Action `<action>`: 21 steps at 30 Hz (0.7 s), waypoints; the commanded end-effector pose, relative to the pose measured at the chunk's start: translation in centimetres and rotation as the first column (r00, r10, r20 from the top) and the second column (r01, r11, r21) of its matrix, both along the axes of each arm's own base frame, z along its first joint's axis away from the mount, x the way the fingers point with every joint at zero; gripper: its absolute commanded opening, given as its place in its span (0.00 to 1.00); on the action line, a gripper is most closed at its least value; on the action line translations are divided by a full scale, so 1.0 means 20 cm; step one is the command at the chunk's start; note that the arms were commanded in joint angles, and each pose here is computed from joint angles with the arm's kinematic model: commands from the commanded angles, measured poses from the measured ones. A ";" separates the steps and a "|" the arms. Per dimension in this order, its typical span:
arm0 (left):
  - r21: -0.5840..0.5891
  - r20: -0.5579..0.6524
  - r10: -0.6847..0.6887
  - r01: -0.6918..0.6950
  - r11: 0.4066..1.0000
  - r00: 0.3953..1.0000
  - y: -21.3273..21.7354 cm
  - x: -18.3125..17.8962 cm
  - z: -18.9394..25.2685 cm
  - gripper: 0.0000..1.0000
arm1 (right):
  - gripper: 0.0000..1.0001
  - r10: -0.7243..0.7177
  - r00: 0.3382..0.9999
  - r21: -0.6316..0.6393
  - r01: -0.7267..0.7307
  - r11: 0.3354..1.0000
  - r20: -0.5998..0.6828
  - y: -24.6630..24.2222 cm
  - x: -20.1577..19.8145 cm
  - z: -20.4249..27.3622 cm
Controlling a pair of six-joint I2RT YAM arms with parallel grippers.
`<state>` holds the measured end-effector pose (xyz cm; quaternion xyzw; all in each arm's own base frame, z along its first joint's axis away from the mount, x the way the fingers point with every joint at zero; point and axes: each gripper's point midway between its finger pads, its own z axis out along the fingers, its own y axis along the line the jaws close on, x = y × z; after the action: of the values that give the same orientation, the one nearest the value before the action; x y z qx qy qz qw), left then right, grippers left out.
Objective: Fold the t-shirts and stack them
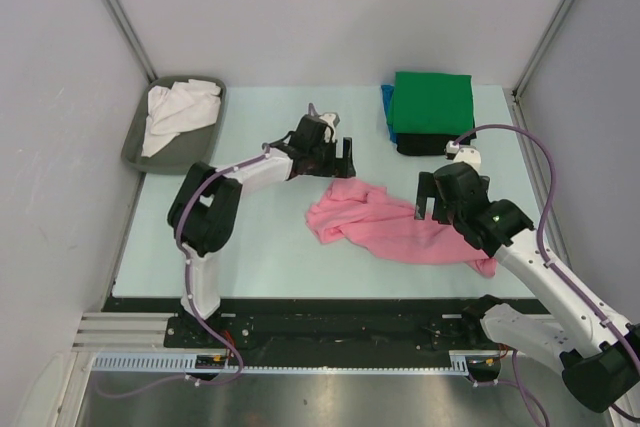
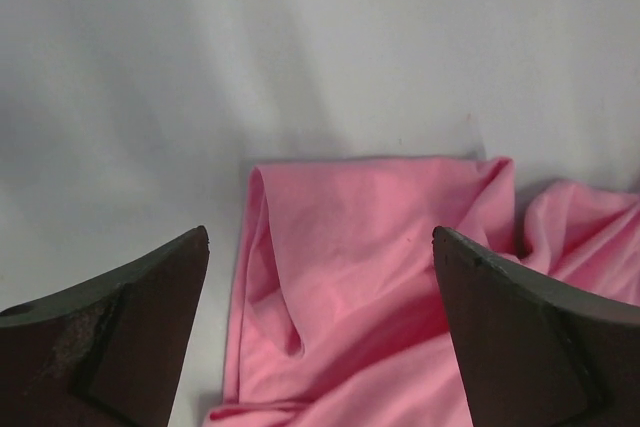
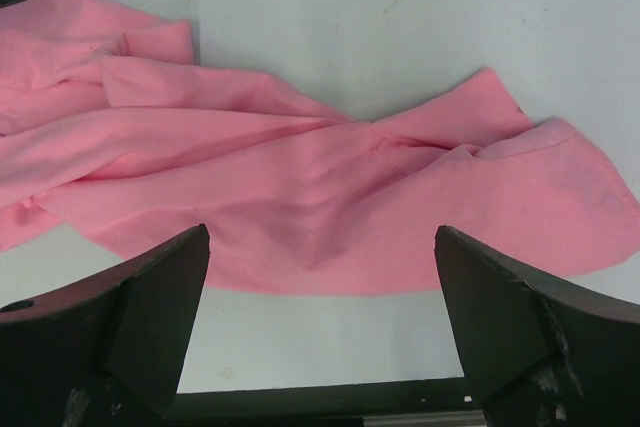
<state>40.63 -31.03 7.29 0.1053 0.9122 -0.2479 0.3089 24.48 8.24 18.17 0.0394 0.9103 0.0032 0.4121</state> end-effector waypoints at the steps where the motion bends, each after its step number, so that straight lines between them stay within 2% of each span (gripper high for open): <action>1: -0.022 0.042 -0.031 0.032 0.999 0.999 -0.08 0.09 0.04 0.97 | 1.00 0.001 0.999 0.013 -0.001 1.000 0.032 0.01 0.03 0.02; 8: -0.002 -0.004 -0.045 0.045 0.999 0.999 -0.11 0.11 -0.10 0.82 | 1.00 -0.002 1.000 0.005 0.002 1.000 0.028 0.01 0.04 0.02; 11: -0.012 -0.023 -0.048 0.048 0.999 0.999 -0.12 0.12 -0.14 0.64 | 0.99 -0.001 1.000 0.004 0.001 1.000 0.025 0.01 0.03 0.01; 12: -0.017 -0.025 -0.050 0.049 0.999 0.998 -0.12 0.12 -0.14 0.50 | 1.00 -0.002 1.000 0.002 0.002 1.000 0.023 0.01 0.03 0.01; 14: -0.022 -0.032 -0.048 0.047 0.999 0.998 -0.11 0.11 -0.15 0.35 | 1.00 -0.003 1.000 0.000 0.003 1.000 0.025 0.00 0.03 0.01; 15: -0.022 -0.038 -0.050 0.049 0.999 0.998 -0.11 0.10 -0.16 0.23 | 1.00 -0.004 1.000 0.002 0.004 1.000 0.026 0.01 0.04 0.01; 17: -0.029 -0.035 -0.044 0.043 0.999 0.998 -0.09 0.11 -0.15 0.12 | 1.00 -0.005 1.000 0.001 0.005 1.000 0.027 0.00 0.04 0.01; 18: -0.028 -0.042 -0.042 0.041 0.999 0.998 -0.08 0.10 -0.16 0.00 | 1.00 -0.004 1.000 0.003 0.004 1.000 0.028 0.01 0.04 0.02; 21: -0.045 -0.032 -0.035 0.033 0.998 0.999 -0.06 0.09 -0.13 0.00 | 1.00 -0.007 1.000 0.001 0.007 1.000 0.023 0.00 0.04 0.00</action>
<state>42.07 -32.15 2.84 0.1082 0.9224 -0.2515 0.2725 24.73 8.36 18.10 0.0400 0.9096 0.0037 0.4135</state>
